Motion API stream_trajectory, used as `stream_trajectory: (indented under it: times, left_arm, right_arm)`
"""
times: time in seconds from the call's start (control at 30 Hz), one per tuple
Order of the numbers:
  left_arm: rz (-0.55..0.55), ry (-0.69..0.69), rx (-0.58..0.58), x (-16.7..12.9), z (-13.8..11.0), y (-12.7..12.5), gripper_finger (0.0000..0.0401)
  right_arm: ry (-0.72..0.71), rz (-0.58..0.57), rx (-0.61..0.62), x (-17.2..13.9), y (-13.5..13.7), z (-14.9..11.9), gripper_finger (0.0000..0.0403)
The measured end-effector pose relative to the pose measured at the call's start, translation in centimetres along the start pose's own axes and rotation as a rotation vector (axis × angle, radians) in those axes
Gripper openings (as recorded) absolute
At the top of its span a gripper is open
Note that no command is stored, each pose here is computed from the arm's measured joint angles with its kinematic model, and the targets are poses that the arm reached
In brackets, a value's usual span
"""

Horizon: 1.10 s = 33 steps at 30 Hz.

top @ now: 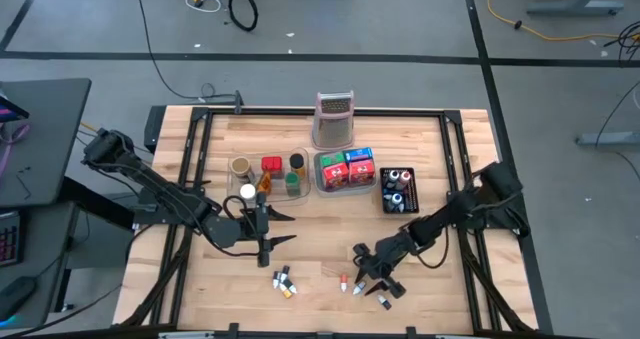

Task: Pick & Place Kitchen Items
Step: Put the small black food coloring bottle into the black basket

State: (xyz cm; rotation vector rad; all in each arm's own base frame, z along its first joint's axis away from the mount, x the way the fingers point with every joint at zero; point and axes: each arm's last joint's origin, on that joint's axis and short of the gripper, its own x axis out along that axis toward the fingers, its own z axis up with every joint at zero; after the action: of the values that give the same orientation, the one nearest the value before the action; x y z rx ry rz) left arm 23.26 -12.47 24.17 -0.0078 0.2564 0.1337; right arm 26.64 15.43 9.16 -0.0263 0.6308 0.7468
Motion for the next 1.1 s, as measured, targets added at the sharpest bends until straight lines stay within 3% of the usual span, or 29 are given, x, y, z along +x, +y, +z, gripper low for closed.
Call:
stream_trajectory:
  times: [0.33, 0.77, 1.1]
  left_arm:
    - [-0.001, -0.002, -0.001, 0.0, 0.0, 0.0, 0.0210]
    - [-0.012, 0.000, 0.107, 0.0, 0.0, 0.0, 0.0210]
    - [-0.012, 0.000, 0.238, 0.0, 0.0, 0.0, 0.0210]
  right_arm:
    - [-0.017, -0.073, -0.060, 1.7, 0.6, -1.3, 0.0187]
    - [-0.029, -0.085, -0.071, 1.6, 0.2, -1.2, 0.0084]
    - [-0.024, -0.073, -0.070, 1.6, 0.2, -1.3, 0.0108]
